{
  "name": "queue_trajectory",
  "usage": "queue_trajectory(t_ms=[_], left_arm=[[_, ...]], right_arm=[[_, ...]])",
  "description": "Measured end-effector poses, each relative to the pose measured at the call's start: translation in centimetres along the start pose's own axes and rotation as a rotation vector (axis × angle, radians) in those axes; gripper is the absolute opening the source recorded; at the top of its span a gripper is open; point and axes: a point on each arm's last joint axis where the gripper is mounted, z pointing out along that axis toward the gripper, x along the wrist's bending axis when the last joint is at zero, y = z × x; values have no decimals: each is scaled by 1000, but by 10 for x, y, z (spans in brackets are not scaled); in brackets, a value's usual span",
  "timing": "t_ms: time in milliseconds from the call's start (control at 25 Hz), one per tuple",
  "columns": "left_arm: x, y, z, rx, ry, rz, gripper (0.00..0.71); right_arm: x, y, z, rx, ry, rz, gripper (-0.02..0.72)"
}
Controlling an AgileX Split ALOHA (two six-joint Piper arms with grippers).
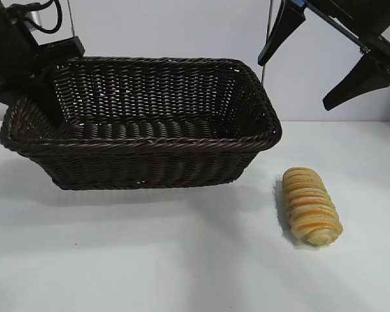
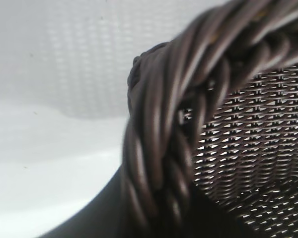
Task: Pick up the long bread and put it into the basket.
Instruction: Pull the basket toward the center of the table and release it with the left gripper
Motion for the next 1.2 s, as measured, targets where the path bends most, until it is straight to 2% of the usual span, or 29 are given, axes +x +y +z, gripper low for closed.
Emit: queue_trajectory(t_ms=[240, 600, 640, 720, 840, 920, 1040, 1200], left_arm=[[1, 5, 39, 36, -28, -37, 99], [6, 5, 57, 69, -25, -43, 99], [6, 6, 57, 68, -27, -45, 115], [5, 6, 57, 67, -39, -55, 214], [4, 6, 57, 64, -48, -62, 501], [3, 8, 55, 62, -51, -59, 614], [-1, 15, 44, 66, -45, -45, 673], [-5, 23, 15, 62, 28, 2, 690]], right_arm=[[0, 0, 0, -1, 0, 0, 694], [0, 0, 0, -4, 1, -5, 694], [0, 0, 0, -5, 1, -5, 694], [0, 1, 0, -8, 1, -5, 694], [0, 1, 0, -10, 1, -5, 694], [0, 1, 0, -10, 1, -5, 694], [0, 1, 0, -12, 1, -5, 694], [0, 1, 0, -12, 1, -5, 694]])
